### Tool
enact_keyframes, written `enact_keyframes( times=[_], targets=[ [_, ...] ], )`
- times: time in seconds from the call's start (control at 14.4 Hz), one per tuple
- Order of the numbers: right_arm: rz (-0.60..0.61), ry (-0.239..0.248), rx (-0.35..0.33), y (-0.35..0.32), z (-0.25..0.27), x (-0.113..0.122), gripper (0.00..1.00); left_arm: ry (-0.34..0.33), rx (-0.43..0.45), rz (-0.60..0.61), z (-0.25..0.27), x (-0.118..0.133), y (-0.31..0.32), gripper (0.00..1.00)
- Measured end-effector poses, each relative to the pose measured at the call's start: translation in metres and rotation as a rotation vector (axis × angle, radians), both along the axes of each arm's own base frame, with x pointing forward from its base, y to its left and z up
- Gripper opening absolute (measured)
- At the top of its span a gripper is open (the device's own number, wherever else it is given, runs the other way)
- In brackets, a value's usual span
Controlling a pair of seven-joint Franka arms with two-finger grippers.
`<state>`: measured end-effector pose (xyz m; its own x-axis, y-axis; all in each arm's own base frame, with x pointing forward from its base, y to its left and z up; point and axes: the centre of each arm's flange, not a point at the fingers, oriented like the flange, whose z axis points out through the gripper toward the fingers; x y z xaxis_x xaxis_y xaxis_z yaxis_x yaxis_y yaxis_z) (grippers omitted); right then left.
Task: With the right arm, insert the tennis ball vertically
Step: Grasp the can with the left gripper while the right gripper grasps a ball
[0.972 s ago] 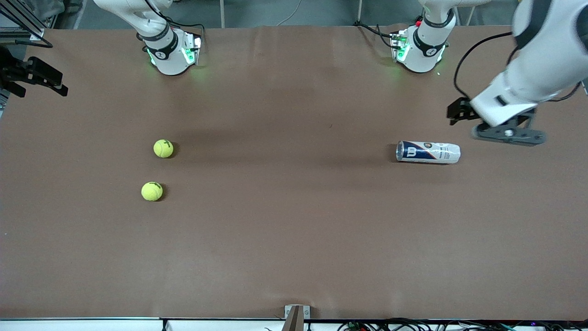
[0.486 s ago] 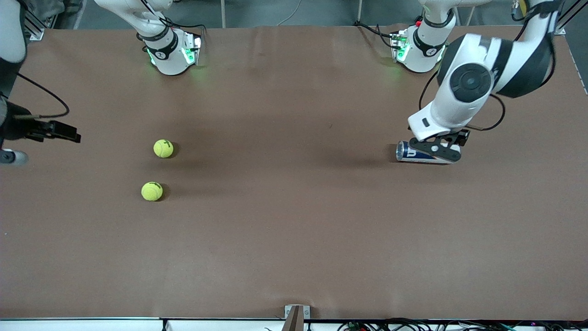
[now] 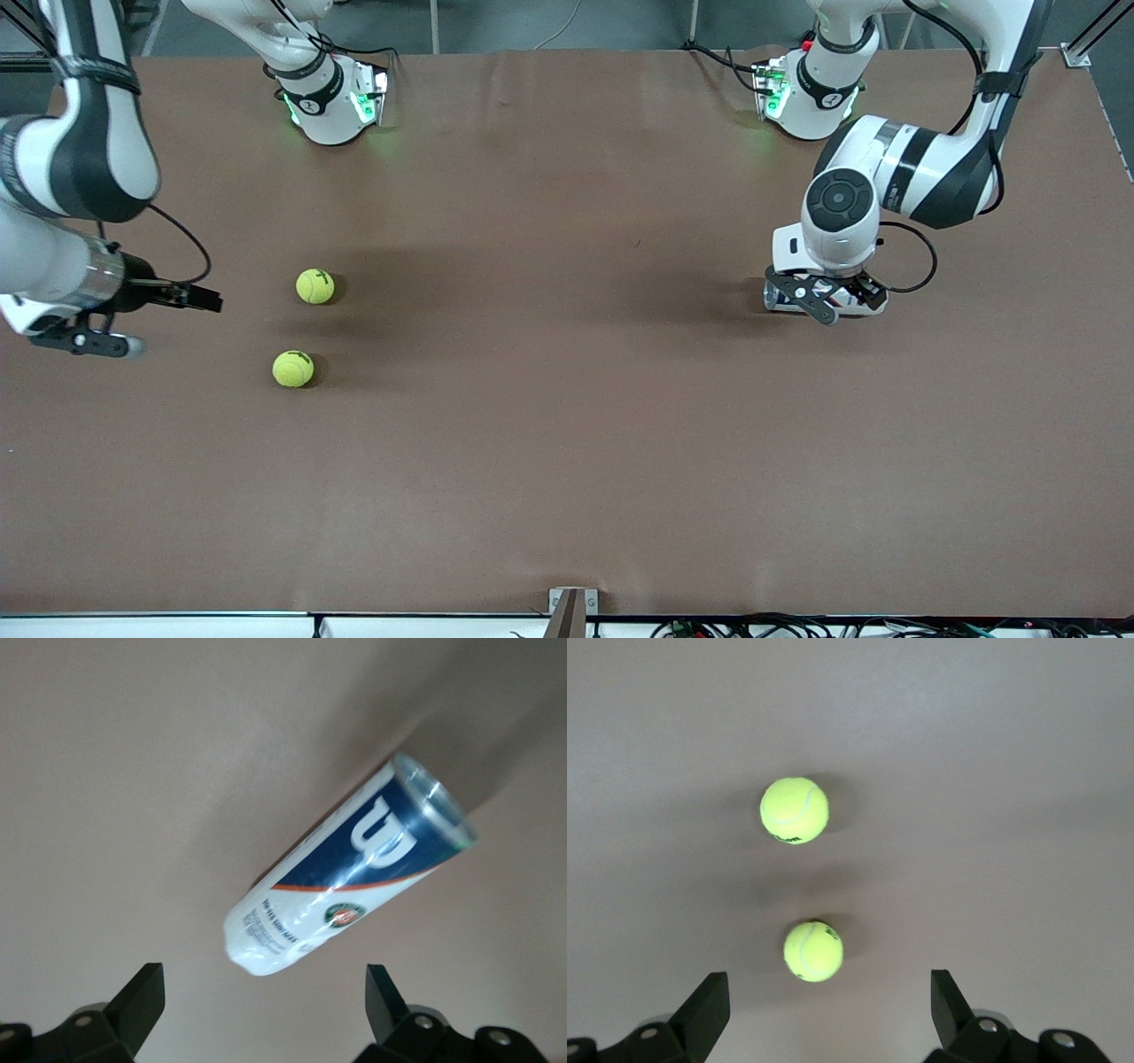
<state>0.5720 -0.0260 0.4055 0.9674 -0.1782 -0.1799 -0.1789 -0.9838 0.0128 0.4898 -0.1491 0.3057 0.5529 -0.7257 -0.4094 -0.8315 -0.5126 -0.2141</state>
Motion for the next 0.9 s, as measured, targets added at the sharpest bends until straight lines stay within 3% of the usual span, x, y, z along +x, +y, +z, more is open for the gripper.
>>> enact_keyframes(
  times=[0.14, 0.56, 0.9],
  targets=[
    [-0.019, -0.024, 0.016, 0.008, -0.037, -0.013, 1.00, 0.014, 0.031, -0.118, -0.013, -0.005, 0.002, 1.00],
    [-0.033, -0.080, 0.018, 0.017, -0.139, -0.073, 1.00, 0.100, 0.090, -0.293, -0.050, -0.020, 0.018, 1.00],
    [-0.037, -0.117, 0.035, 0.038, -0.172, -0.105, 1.00, 0.165, 0.143, -0.394, -0.088, -0.029, 0.021, 1.00]
  ],
)
